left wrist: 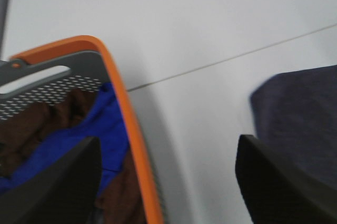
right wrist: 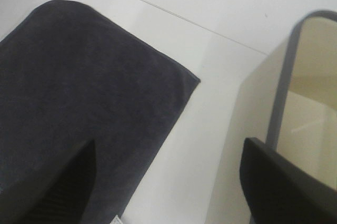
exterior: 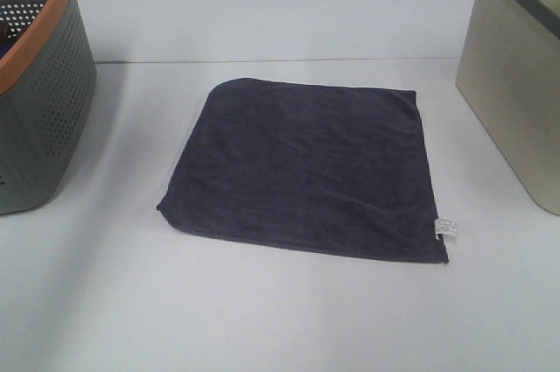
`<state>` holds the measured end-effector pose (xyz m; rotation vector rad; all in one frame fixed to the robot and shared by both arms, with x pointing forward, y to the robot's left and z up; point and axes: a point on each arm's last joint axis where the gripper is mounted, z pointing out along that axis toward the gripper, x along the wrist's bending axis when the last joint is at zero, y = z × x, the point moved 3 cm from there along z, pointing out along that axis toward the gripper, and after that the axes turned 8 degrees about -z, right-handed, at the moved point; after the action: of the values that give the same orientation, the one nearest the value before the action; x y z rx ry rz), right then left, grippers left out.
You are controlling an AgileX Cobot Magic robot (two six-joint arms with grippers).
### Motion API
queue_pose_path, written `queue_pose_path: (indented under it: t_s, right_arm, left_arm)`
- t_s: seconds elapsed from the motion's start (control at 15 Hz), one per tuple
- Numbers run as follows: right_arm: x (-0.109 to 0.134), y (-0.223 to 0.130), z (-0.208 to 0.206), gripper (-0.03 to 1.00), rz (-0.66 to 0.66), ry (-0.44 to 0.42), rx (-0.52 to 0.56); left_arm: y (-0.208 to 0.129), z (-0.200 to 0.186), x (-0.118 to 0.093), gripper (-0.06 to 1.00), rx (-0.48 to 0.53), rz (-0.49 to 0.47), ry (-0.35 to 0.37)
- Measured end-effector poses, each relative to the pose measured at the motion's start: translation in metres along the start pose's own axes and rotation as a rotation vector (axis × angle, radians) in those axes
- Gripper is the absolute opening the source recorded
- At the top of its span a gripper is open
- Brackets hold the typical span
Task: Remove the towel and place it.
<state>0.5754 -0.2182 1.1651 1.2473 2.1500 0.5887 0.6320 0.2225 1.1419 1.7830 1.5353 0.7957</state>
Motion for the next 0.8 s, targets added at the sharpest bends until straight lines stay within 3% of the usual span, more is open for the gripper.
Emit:
queue_pose_path:
  t_s: [0.13, 0.27, 0.47, 0.6, 0.8]
  right_arm:
    - [-0.006, -0.004, 0.003, 0.72, 0.108, -0.045, 0.080]
    - [-0.012, -0.015, 0.005, 0.71, 0.111, -0.094, 0.183]
    - [-0.012, -0.016, 0.000, 0.73, 0.113, -0.100, 0.179]
    - [-0.012, -0.019, -0.014, 0.74, 0.145, -0.104, 0.154]
    - [-0.001, -0.048, -0.043, 0.74, 0.175, -0.064, 0.142]
  left_arm:
    - [0.005, -0.009, 0.015, 0.68, 0.047, -0.124, -0.101]
    - [-0.004, -0.015, 0.048, 0.68, 0.141, -0.213, -0.079]
    - [-0.026, -0.023, 0.080, 0.80, 0.302, -0.273, -0.032]
    - [-0.034, -0.038, 0.081, 0.86, 0.345, -0.281, -0.029]
    - [-0.053, -0.070, 0.073, 0.87, 0.361, -0.281, -0.034]
